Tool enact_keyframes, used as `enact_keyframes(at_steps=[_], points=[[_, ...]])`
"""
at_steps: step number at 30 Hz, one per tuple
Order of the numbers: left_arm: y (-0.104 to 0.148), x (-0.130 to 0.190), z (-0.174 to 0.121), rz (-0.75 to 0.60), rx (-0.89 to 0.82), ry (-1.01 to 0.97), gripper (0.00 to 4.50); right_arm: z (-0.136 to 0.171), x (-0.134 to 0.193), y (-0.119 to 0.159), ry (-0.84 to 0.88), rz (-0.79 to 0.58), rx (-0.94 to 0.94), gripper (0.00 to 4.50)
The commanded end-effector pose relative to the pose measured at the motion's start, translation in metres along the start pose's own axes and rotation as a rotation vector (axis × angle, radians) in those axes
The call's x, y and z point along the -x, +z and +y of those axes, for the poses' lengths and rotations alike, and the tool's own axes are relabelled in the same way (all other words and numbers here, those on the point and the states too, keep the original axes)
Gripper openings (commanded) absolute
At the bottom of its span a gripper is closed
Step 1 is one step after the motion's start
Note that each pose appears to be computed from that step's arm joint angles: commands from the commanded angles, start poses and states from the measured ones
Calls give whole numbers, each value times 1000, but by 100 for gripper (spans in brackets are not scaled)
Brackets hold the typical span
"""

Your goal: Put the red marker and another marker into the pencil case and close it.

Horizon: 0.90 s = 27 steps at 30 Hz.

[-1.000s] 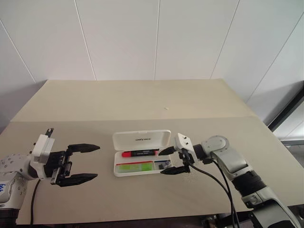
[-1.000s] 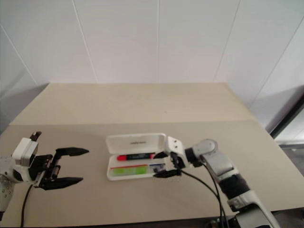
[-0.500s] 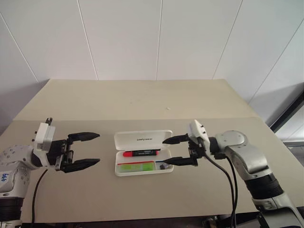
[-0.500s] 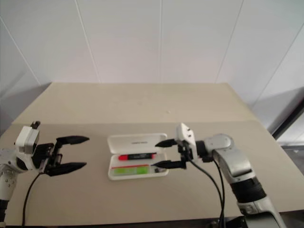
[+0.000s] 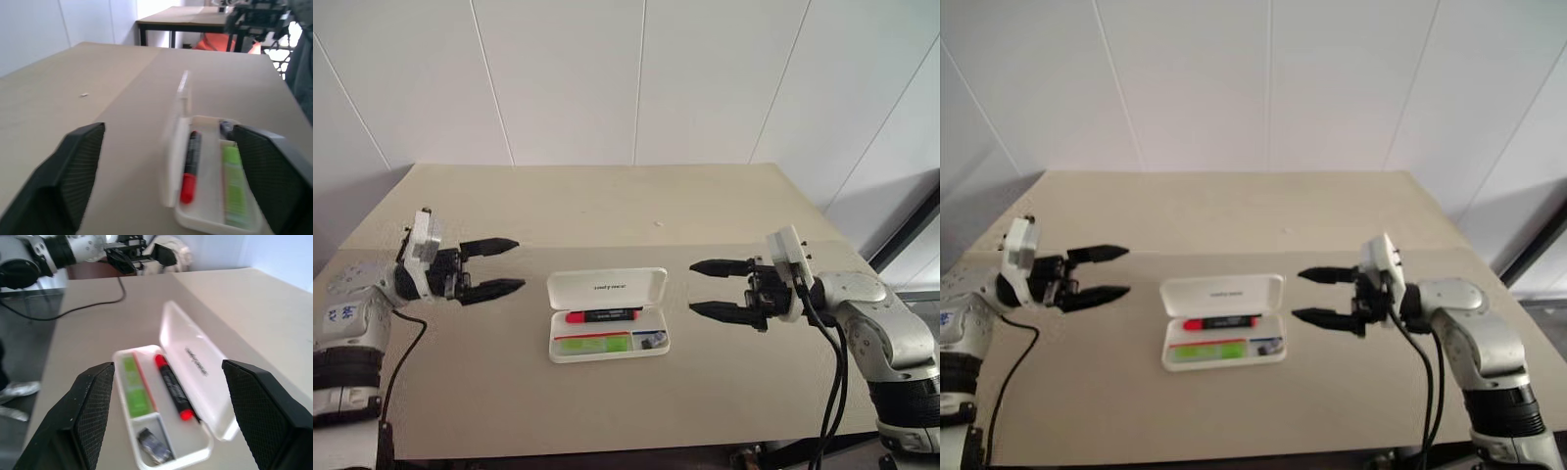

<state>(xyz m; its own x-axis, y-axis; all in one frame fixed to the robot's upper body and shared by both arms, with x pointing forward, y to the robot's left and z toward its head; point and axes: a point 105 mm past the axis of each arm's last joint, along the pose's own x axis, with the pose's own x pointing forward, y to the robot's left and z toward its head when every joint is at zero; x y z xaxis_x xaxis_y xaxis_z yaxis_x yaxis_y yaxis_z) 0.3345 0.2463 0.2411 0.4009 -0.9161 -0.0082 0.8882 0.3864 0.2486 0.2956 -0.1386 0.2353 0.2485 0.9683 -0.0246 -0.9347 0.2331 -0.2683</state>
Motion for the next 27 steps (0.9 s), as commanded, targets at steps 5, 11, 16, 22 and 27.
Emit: enact_keyframes(at_steps=[5,11,16,22,27], points=[[-5,-3,23,53,-17,46,191,-2,14,6,-53,-19,33,450],[-27,-23,28,129,27,37,2,-2,19,8,-75,-52,17,450],[-38,-35,30,158,44,38,2,-3,28,7,-93,-65,-2,450],[-37,-58,33,160,28,34,2,-6,41,5,-108,-82,-17,450],[-33,-72,15,128,62,-152,2,-4,44,10,-80,-113,-4,450]])
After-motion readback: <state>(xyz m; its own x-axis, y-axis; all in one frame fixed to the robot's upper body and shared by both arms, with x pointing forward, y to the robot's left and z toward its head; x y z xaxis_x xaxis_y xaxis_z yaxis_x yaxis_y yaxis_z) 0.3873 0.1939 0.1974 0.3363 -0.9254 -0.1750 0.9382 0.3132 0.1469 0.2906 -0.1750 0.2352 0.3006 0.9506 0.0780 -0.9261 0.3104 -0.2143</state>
